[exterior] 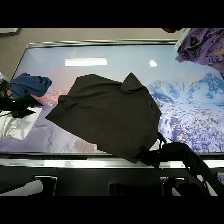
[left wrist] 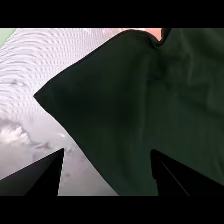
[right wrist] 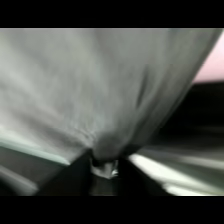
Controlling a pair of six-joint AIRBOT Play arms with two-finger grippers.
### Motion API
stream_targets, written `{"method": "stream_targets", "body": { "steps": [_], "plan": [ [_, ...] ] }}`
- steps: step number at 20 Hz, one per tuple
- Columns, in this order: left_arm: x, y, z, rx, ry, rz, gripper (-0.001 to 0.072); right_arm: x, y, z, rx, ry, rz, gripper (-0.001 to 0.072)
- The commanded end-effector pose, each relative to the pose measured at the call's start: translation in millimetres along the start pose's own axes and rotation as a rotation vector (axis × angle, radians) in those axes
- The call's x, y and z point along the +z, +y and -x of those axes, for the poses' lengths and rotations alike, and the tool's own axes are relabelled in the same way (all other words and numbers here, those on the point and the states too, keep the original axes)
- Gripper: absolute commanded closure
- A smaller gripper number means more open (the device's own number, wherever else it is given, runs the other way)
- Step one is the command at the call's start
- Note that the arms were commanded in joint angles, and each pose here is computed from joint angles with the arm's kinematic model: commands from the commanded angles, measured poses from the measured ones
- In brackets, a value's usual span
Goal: Fold the clothes and pants, and hang the long-sleeved shirts on hangers.
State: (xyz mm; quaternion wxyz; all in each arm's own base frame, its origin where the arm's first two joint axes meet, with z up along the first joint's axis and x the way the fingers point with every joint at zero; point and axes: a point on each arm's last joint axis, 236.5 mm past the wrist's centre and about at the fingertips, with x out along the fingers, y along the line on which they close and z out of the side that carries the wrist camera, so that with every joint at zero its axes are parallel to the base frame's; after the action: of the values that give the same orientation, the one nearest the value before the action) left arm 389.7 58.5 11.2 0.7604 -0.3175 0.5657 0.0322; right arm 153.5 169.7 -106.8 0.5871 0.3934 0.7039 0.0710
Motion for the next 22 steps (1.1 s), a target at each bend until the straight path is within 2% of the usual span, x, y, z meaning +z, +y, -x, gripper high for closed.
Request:
{"method": "stream_targets", "body": {
  "steps": [1, 4, 9, 13, 16, 22],
  "plan": [
    [-3, 2, 0, 0.002, 0.012, 0.008, 0.0090, 30, 14, -3, 0.013, -0.126, 0.010, 0.0680],
    [-5, 16, -5, 0.010, 0.010, -0.027, 0.0090, 58, 35, 18, -0.010, -0.215, 0.099, 0.0680],
    [-46, 46, -48, -0.020, 0.073, 0.014, 0.0090, 116, 35, 99, -0.235, -0.388, 0.158, 0.0680],
    [-85, 51, -73, -0.064, 0.141, 0.024, 0.0090, 141, 29, 144, -0.228, -0.462, 0.101, 0.0679],
    [-106, 57, -76, -0.051, 0.206, 0.008, 0.0090, 142, 30, 146, -0.224, -0.463, 0.098, 0.0679],
    [-155, 43, -62, -0.127, 0.412, -0.044, 0.0090, 142, 32, 146, -0.214, -0.464, 0.095, 0.0679]
  ]
}}
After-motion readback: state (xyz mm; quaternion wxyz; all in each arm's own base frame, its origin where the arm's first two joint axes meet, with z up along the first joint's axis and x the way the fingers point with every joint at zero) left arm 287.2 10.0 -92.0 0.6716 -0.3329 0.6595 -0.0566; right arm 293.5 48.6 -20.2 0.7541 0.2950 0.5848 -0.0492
